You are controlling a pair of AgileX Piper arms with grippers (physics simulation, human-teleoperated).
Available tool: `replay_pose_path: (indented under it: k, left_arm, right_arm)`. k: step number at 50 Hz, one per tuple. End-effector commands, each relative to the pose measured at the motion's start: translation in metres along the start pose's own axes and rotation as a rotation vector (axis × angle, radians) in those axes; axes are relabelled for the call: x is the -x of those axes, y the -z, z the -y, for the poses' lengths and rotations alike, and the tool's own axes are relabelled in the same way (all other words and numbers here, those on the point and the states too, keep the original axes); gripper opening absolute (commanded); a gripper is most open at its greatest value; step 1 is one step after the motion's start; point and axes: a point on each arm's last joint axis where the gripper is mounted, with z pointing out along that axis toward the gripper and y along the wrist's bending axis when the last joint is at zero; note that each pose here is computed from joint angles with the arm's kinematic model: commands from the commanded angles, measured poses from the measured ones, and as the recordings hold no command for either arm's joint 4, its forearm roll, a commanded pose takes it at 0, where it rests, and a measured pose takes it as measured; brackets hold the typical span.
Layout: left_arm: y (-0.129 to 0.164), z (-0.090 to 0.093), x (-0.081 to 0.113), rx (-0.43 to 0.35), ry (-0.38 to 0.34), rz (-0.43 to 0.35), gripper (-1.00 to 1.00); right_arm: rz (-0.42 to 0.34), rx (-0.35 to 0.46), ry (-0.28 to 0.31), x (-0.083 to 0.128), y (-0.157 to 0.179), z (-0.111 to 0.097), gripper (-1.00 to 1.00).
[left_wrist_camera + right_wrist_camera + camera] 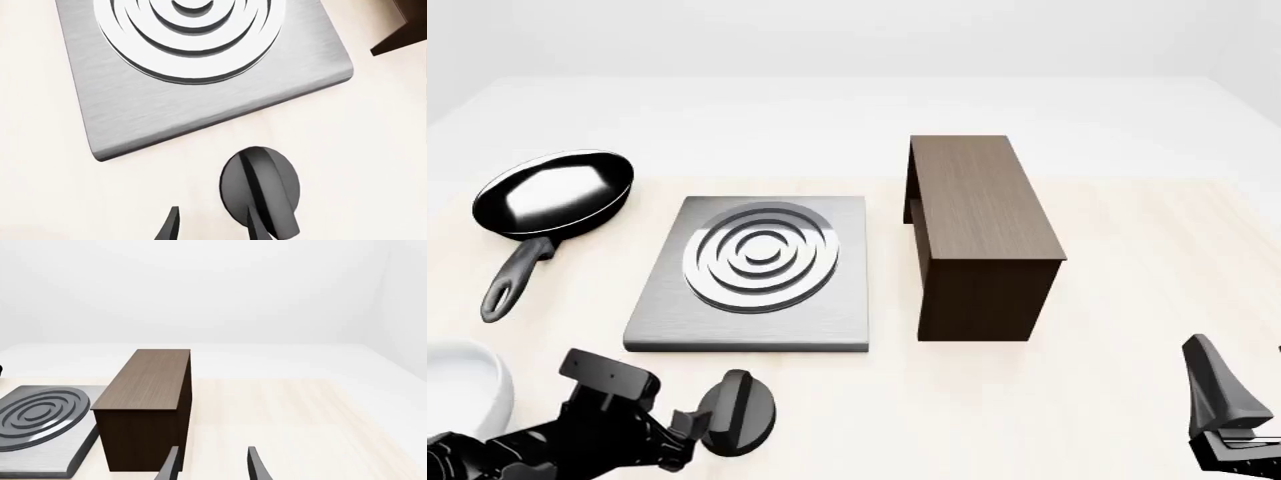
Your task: Turn on the stove.
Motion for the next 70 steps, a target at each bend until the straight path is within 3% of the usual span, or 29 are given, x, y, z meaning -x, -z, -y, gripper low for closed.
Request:
replay_pose_path:
  k: [1, 28, 48, 70]
  left_arm:
    - [-0.001, 0.004, -0.001, -0.015, -0.002, -0.011, 1.0]
    - [-0.007, 0.022, 0.002, -0.083, -0.003, -0.028, 1.0]
    - [-0.008, 0.024, 0.003, -0.089, -0.007, -0.029, 1.0]
    - [-0.003, 0.014, -0.002, -0.056, 0.0, -0.031, 1.0]
  right_arm:
    - [0.0, 0.0, 0.0, 0.0, 0.0, 0.0, 1.0]
    - [0.0, 0.0, 0.0, 0.0, 0.0, 0.0, 1.0]
    - [0.0, 0.0, 0.0, 0.0, 0.0, 0.0, 1.0]
    - [0.0, 0.0, 0.0, 0.0, 0.0, 0.0, 1.0]
